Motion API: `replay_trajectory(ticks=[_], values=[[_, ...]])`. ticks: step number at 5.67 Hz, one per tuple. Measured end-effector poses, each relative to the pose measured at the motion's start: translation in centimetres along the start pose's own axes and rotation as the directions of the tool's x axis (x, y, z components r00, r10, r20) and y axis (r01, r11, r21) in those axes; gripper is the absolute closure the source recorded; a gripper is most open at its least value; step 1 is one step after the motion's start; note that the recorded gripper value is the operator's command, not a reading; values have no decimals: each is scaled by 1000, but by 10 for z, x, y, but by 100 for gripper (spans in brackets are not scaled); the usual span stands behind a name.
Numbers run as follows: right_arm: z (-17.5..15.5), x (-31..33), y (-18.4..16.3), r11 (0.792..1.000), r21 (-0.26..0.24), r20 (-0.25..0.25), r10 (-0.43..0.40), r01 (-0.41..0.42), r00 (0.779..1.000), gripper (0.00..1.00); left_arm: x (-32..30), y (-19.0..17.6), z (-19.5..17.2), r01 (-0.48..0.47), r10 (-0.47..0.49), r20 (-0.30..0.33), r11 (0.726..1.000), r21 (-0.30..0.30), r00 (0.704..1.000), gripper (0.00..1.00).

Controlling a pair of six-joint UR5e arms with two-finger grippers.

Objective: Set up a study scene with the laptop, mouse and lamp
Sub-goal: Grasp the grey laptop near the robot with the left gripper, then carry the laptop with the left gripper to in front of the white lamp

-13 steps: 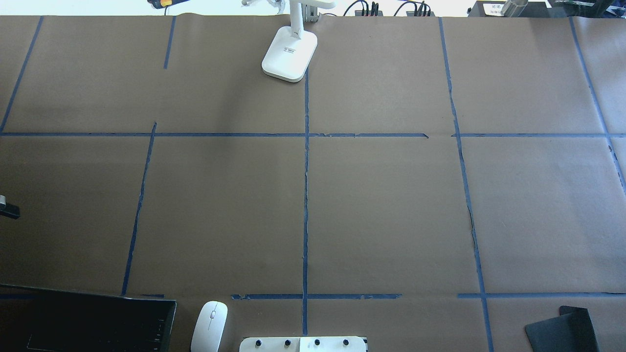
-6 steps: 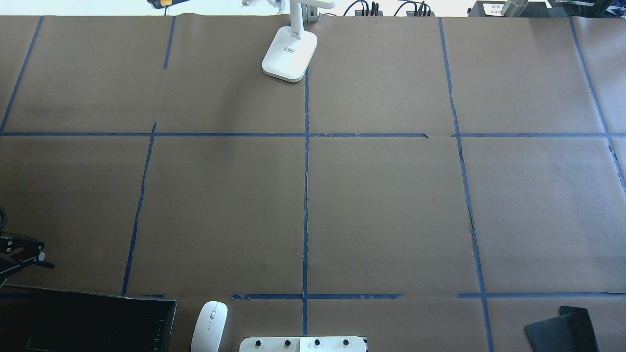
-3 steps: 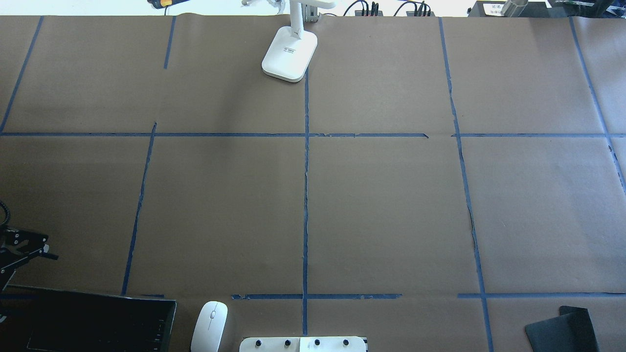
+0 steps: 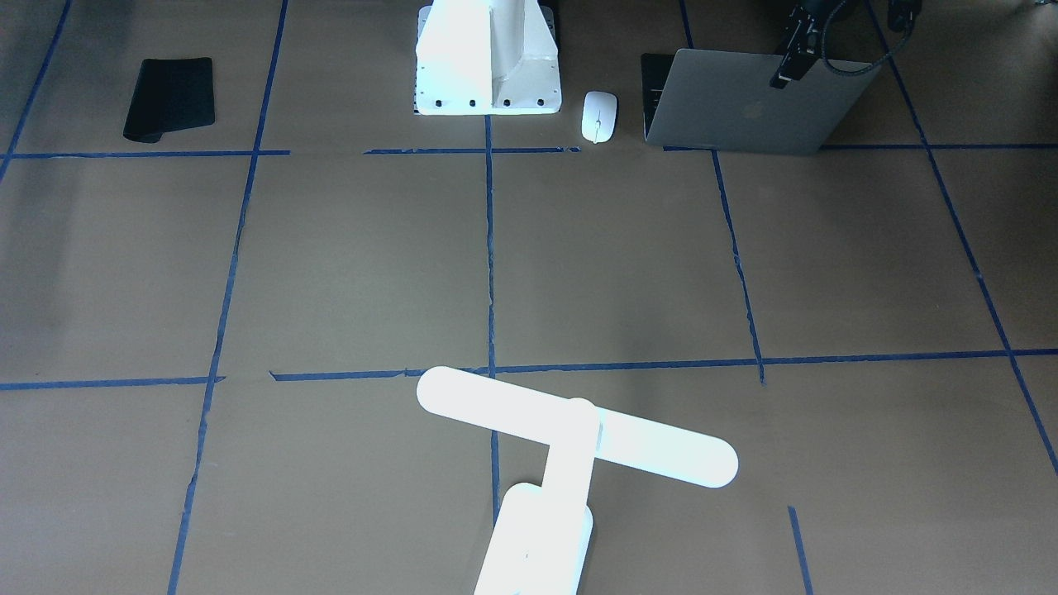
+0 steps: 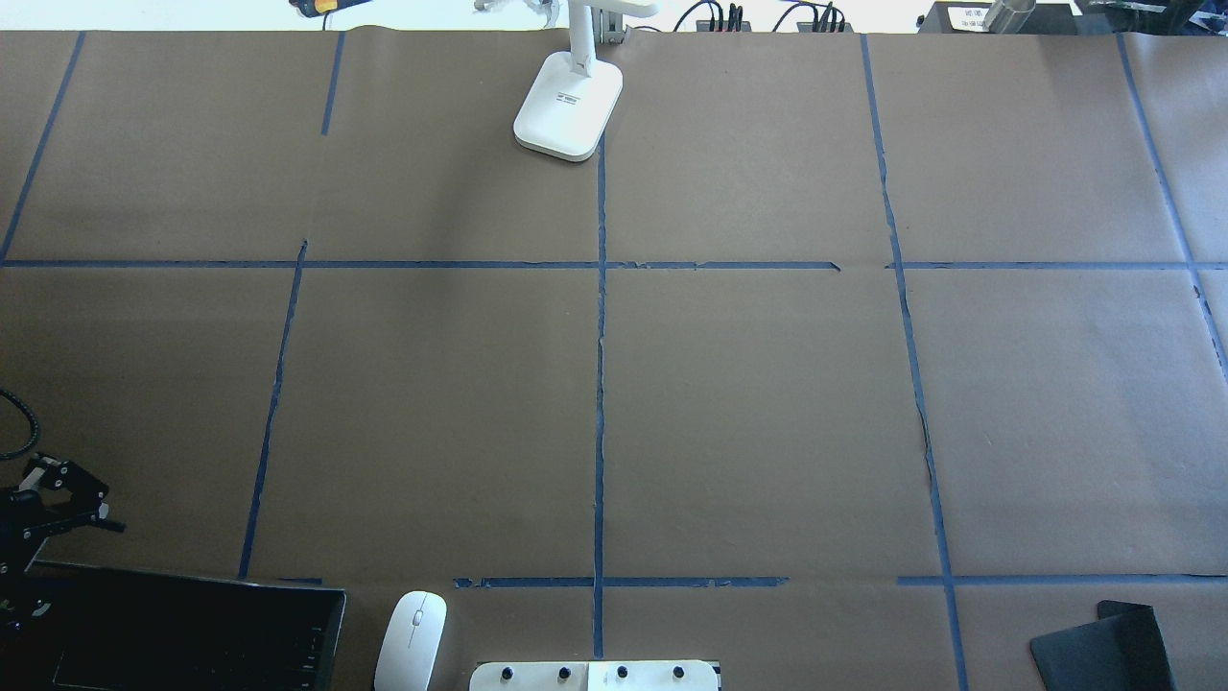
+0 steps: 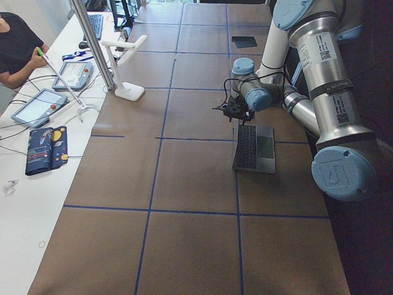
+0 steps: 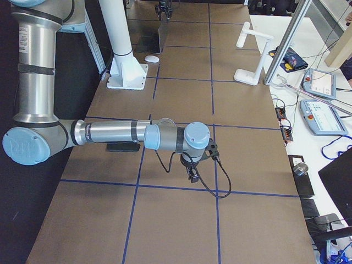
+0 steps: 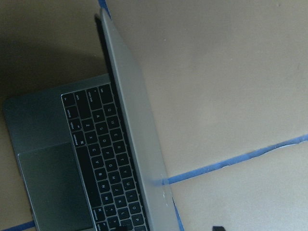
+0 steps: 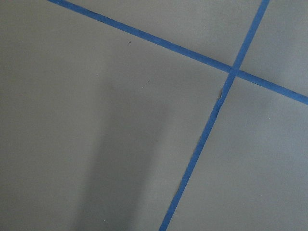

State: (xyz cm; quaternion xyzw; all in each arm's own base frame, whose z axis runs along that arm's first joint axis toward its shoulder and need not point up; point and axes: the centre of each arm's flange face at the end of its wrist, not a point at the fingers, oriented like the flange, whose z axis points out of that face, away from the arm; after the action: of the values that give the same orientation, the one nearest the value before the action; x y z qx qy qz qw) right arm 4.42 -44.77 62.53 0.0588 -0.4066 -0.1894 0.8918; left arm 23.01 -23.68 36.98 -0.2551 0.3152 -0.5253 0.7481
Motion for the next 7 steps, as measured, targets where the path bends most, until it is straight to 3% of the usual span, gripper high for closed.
replay_trajectory(ticks=[1, 2, 4, 7], values=[[0, 0, 0, 1000, 0, 0, 0, 0, 1000, 0, 1, 0, 1, 1, -1, 3, 1000, 2, 1000, 92], [0, 0, 0, 1000, 0, 0, 0, 0, 1000, 0, 1, 2, 1, 0, 0, 1, 1000, 0, 1000, 100], [-2, -1, 0, 1000, 3, -2, -2, 2, 1000, 0, 10, 7, -8, -11, 11, -32, 1000, -19, 999, 100], [-3, -4, -2, 1000, 12, 10, -5, 5, 1000, 0, 74, -2, -42, -58, 58, -221, 998, 4, 974, 100]])
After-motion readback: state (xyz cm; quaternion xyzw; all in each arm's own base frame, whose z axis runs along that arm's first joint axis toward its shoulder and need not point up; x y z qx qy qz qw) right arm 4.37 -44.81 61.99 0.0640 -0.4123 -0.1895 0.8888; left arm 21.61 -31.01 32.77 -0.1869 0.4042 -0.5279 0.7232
